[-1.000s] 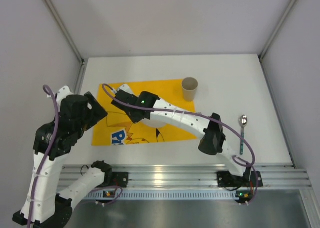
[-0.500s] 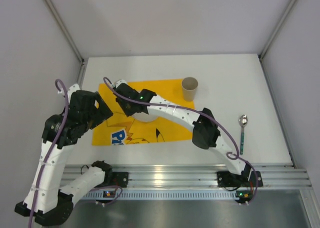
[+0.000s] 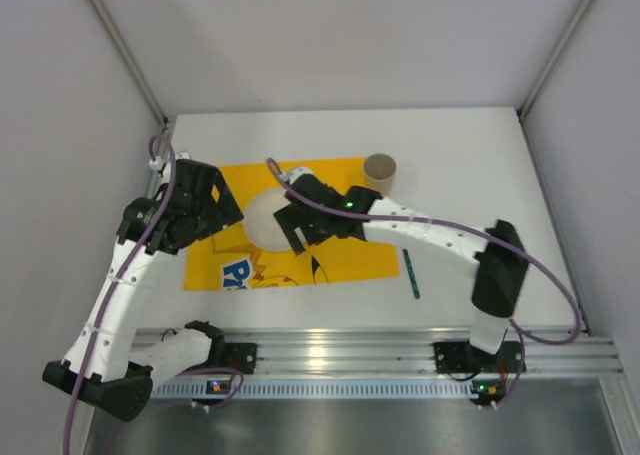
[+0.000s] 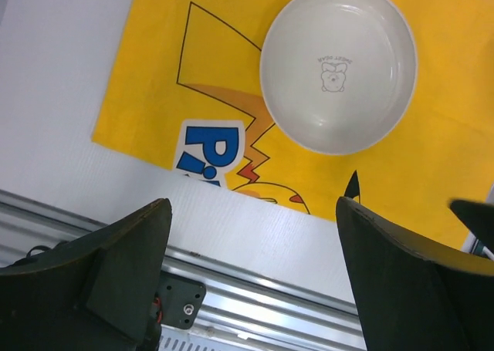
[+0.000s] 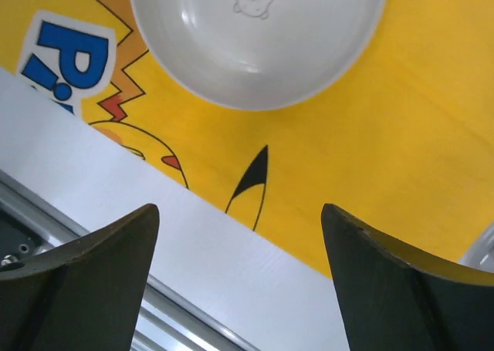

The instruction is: Set the dinner table for one person

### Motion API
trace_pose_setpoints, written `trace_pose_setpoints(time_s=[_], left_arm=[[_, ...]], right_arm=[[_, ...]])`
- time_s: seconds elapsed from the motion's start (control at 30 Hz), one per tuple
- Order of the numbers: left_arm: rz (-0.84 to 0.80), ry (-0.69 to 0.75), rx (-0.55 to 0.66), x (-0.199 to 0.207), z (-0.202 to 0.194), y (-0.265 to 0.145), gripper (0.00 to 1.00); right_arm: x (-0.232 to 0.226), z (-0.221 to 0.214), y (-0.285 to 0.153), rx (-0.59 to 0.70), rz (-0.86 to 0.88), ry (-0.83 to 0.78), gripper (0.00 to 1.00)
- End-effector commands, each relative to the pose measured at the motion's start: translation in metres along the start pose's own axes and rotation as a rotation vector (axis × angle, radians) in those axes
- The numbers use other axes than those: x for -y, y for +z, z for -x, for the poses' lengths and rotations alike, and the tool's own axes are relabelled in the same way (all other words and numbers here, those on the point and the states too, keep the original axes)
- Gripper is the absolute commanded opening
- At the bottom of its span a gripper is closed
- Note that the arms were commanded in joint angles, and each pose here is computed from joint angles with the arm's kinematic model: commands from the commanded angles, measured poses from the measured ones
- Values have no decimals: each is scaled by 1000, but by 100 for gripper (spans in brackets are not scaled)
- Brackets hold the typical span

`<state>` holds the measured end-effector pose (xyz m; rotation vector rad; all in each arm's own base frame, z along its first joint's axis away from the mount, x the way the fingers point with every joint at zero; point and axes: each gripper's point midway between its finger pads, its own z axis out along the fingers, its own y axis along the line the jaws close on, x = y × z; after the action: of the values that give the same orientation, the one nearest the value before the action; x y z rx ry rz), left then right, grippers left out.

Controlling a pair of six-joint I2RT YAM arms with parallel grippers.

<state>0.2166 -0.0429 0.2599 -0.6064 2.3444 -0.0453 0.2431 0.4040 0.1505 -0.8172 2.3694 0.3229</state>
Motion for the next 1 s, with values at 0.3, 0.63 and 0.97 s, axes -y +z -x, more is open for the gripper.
trace_pose_setpoints(time_s=[0.3, 0.63, 0.97], left_arm=[[-157, 21, -26, 77, 10, 72, 91], [-164, 19, -23, 87, 12, 84, 90], [-129, 43, -8, 82, 16, 87, 90]], right_arm=[[201, -154, -54, -240, -344, 475, 84], [229, -182, -21, -382, -396, 490, 61], [227, -198, 6, -444, -342, 477, 37]])
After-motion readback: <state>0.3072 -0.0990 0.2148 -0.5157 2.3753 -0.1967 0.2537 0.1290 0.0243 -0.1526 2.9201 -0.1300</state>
